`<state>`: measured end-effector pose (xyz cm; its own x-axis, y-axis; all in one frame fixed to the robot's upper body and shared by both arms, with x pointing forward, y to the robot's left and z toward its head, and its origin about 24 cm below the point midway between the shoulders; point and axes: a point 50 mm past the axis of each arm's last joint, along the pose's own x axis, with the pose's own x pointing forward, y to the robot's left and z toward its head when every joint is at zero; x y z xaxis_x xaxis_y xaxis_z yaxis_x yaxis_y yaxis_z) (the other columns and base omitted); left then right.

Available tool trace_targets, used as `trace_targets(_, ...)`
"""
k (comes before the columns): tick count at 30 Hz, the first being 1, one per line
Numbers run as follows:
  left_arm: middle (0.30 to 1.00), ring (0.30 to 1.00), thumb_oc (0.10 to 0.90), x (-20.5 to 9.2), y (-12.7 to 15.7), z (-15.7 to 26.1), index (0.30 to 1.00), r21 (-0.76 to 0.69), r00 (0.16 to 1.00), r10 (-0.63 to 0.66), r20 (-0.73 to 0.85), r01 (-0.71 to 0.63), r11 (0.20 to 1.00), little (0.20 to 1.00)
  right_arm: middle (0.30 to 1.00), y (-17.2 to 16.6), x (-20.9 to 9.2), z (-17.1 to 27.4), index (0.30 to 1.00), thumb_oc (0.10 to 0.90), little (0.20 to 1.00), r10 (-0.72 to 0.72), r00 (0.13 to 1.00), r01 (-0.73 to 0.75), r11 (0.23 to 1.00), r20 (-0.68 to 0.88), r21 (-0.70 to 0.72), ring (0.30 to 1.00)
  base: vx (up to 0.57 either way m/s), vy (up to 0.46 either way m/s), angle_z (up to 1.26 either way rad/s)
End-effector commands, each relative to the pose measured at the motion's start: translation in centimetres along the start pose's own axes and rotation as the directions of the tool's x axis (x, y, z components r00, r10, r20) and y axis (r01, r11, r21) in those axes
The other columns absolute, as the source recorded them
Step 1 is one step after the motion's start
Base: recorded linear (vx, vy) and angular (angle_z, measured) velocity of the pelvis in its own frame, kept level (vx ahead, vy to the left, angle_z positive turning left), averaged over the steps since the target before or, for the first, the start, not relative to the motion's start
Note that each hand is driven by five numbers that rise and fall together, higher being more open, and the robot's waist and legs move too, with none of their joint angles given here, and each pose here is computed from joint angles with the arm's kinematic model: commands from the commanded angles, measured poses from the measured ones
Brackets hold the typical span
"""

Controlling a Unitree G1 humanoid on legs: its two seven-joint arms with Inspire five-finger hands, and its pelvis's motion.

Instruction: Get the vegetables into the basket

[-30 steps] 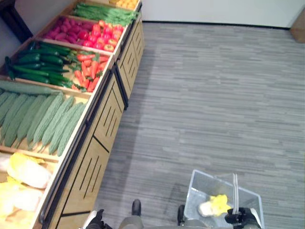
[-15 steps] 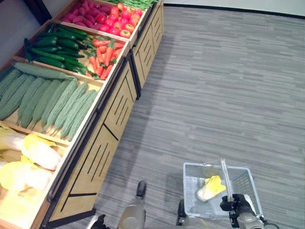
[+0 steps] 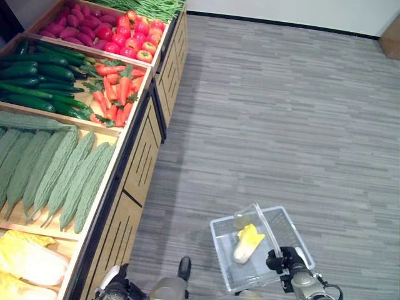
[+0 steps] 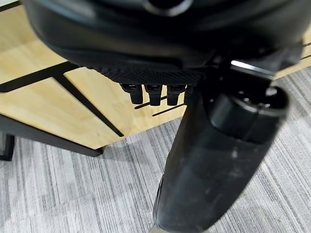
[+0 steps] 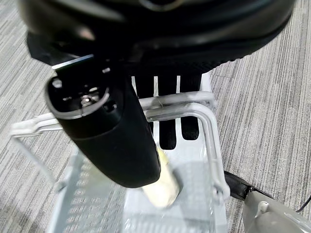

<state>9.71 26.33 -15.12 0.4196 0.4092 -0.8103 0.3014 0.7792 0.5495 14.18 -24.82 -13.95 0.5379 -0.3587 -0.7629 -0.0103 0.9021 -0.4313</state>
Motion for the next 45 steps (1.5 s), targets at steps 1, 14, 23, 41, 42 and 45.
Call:
trace_targets(1, 1.000, 1.000, 0.900, -0.4, 0.5, -2.9, 1.000, 0.064, 0.996, 0.021, -0.085, -0.016, 0.998, 1.000, 0.300, -3.5, 0.6, 2.6, 0.300, 0.400, 0.300, -0.110, 0.987, 0.108, 0.994, 0.117, 0.028, 0.300, 0.10, 0.238, 0.05)
trace_targets(14, 1.000, 1.000, 0.900, 0.1, 1.5, -1.9, 1.000, 0.084, 0.996, 0.043, -0.074, -0.036, 0.996, 1.000, 0.300, -2.4, 0.6, 4.8, 0.300, 0.400, 0.300, -0.070, 0.978, 0.070, 0.998, 0.195, 0.003, 0.300, 0.12, 0.059, 0.05)
trace_targets(23, 1.000, 1.000, 0.900, -0.4, 0.0, -2.8, 1.000, 0.097, 0.994, -0.001, -0.112, 0.012, 0.995, 1.000, 0.300, -2.1, 0.5, 4.2, 0.300, 0.400, 0.300, -0.048, 0.981, 0.053, 0.998, 0.187, -0.024, 0.300, 0.27, -0.201, 0.12)
trace_targets(41, 1.000, 1.000, 0.900, -0.5, -1.8, -1.0, 1.000, 0.111, 0.999, -0.028, -0.039, 0.032, 0.993, 1.000, 0.300, -4.0, 0.6, 3.7, 0.300, 0.400, 0.300, -0.080, 0.979, 0.098, 0.991, 0.189, -0.087, 0.300, 0.11, -0.121, 0.19)
trace_targets(42, 1.000, 1.000, 0.900, -0.6, -1.8, -1.3, 1.000, 0.113, 0.999, -0.030, -0.045, 0.035, 0.993, 1.000, 0.300, -3.9, 0.6, 3.6, 0.300, 0.400, 0.300, -0.076, 0.979, 0.095, 0.991, 0.188, -0.091, 0.300, 0.05, -0.018, 0.06)
trace_targets(45, 1.000, 1.000, 0.900, -0.6, -1.6, -2.0, 1.000, 0.120, 0.997, -0.025, -0.068, 0.033, 0.992, 1.000, 0.300, -3.8, 0.5, 3.2, 0.300, 0.400, 0.300, -0.070, 0.982, 0.088, 0.991, 0.177, -0.096, 0.300, 0.03, -0.008, 0.01)
